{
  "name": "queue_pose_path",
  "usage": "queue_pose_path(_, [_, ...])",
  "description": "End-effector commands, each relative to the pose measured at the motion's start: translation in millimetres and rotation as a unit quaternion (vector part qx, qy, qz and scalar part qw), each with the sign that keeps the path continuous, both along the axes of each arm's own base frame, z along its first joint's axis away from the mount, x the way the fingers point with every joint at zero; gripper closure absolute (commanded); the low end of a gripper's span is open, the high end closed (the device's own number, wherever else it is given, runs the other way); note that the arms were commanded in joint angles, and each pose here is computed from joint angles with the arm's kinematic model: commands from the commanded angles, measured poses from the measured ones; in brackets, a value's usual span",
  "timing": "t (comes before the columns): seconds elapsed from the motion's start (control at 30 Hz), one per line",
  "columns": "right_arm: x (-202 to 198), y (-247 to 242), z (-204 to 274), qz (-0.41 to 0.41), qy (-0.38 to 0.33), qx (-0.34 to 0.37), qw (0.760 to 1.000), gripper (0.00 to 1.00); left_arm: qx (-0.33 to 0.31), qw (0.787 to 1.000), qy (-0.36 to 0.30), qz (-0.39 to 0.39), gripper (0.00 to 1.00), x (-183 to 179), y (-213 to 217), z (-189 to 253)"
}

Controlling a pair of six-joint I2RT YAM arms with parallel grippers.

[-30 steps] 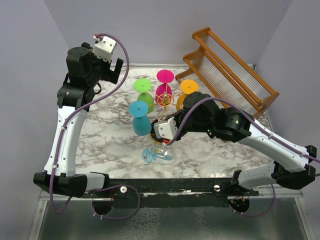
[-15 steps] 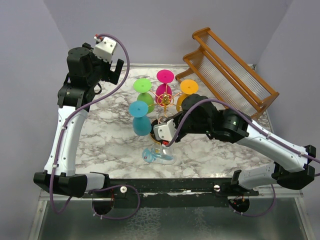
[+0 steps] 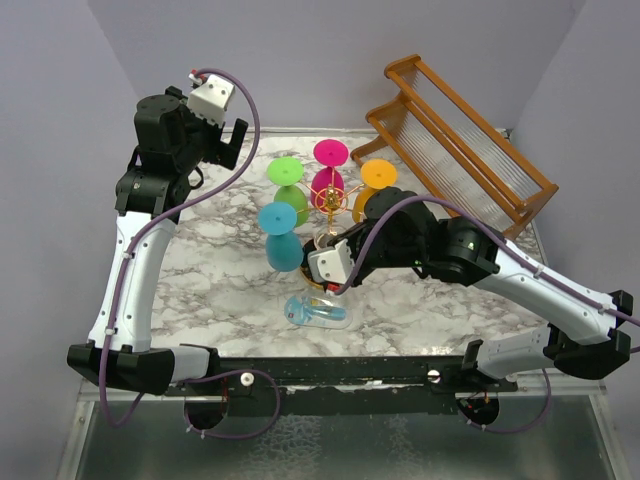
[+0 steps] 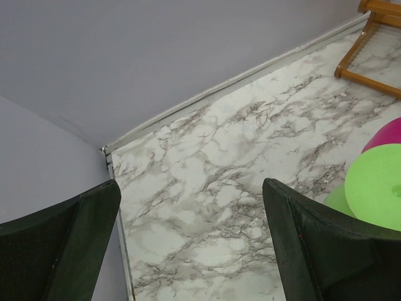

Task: Place the wine glass upside down on the wine glass rack

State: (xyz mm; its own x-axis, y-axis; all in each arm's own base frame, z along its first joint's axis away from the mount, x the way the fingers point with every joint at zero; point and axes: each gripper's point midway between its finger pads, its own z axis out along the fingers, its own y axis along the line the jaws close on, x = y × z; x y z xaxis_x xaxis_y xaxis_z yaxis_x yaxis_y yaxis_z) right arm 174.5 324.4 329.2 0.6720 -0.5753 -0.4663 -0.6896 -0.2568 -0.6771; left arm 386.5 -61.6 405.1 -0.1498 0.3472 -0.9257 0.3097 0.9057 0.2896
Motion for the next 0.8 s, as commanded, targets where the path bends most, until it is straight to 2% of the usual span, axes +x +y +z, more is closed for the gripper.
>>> queue_pose_path(0.0, [-14.3, -2.9, 15.0, 0.017, 0.017, 0.023, 0.999, 0.72, 0.002, 1.000, -0.002, -0.010, 0.01, 0.4, -2.1, -1.4])
queue_pose_path(0.6, [-22.9, -5.6, 17.8, 0.031, 0.040, 0.030, 0.998, 0.62, 0.002, 1.000, 0.004, -0.017, 0.01, 2.1, -4.5, -5.8])
queue_pose_path(0.67, [-22.7, -7.7, 18.5, 0.030, 0.046, 0.034, 0.998, 0.60, 0.002, 1.000, 0.006, -0.016, 0.01, 2.3, -4.2, -7.1])
queue_pose_path(0.77, [-22.9, -12.4, 22.2, 0.030, 0.056, 0.044, 0.997, 0.50, 0.004, 1.000, 0.007, -0.018, 0.01, 2.6, -4.6, -8.5])
